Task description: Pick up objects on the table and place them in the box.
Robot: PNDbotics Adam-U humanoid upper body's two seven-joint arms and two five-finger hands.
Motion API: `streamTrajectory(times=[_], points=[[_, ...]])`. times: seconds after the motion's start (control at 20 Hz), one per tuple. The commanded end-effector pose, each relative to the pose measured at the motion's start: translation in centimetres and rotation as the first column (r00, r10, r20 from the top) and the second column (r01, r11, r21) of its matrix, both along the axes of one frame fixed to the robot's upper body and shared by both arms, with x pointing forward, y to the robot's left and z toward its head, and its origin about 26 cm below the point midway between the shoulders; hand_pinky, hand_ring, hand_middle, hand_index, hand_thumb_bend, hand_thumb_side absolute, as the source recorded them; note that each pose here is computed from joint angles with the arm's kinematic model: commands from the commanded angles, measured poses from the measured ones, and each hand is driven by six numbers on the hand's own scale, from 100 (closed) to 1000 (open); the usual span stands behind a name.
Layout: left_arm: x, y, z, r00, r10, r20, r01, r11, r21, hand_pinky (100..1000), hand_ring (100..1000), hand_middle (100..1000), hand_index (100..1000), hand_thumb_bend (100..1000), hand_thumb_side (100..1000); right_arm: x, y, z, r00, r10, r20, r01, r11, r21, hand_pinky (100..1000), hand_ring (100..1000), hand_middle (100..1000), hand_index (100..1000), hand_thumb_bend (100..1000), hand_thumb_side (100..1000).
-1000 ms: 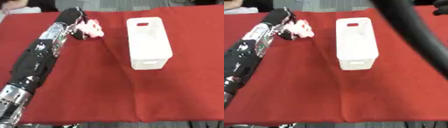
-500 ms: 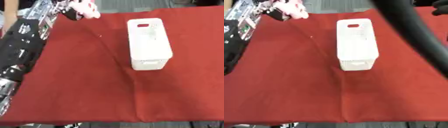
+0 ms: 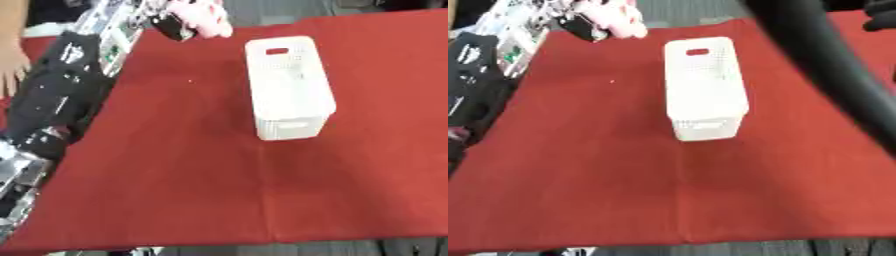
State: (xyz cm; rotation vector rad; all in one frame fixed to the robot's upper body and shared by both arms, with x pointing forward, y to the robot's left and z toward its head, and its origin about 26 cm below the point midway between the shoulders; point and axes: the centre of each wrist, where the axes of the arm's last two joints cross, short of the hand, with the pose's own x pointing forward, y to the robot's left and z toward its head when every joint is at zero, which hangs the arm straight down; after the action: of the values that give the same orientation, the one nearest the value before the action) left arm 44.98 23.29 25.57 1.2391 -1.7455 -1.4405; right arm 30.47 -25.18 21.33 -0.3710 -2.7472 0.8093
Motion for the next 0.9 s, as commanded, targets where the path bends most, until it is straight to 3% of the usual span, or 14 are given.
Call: streamTrajectory(times=[0.05, 0.45, 0.7, 0.9], points=[[-0.3, -2.4, 1.2, 0.997, -0.076, 0.016, 0.076, 0.997, -0.008, 100, 100, 100, 148, 309, 100, -0.1, 0.1, 0.9, 1.0, 0.012, 0.027, -0.012, 1.0, -0.012, 606, 694, 791, 716, 100, 806], [-0.2, -6.2, -0.2, 0.985, -0.17, -0.02, 0.169, 0.985, -0.025, 100, 100, 100, 154, 289, 100, -0.1, 0.3, 1.0, 0.999, 0.027, 0.027, -0.026, 1.0, -0.015, 606, 694, 791, 716, 100, 806], [-0.1, -7.0, -1.5, 0.978, -0.205, -0.041, 0.203, 0.978, -0.056, 100, 100, 100, 174, 260, 100, -0.1, 0.4, 1.1, 0.999, 0.031, 0.026, -0.03, 0.999, -0.014, 606, 694, 791, 716, 100, 806], [0.1, -6.5, -2.2, 0.979, -0.201, -0.041, 0.198, 0.978, -0.067, 100, 100, 158, 220, 201, 100, -0.1, 0.3, 1.1, 0.999, 0.026, 0.024, -0.026, 1.0, -0.01, 606, 694, 791, 715, 100, 805]])
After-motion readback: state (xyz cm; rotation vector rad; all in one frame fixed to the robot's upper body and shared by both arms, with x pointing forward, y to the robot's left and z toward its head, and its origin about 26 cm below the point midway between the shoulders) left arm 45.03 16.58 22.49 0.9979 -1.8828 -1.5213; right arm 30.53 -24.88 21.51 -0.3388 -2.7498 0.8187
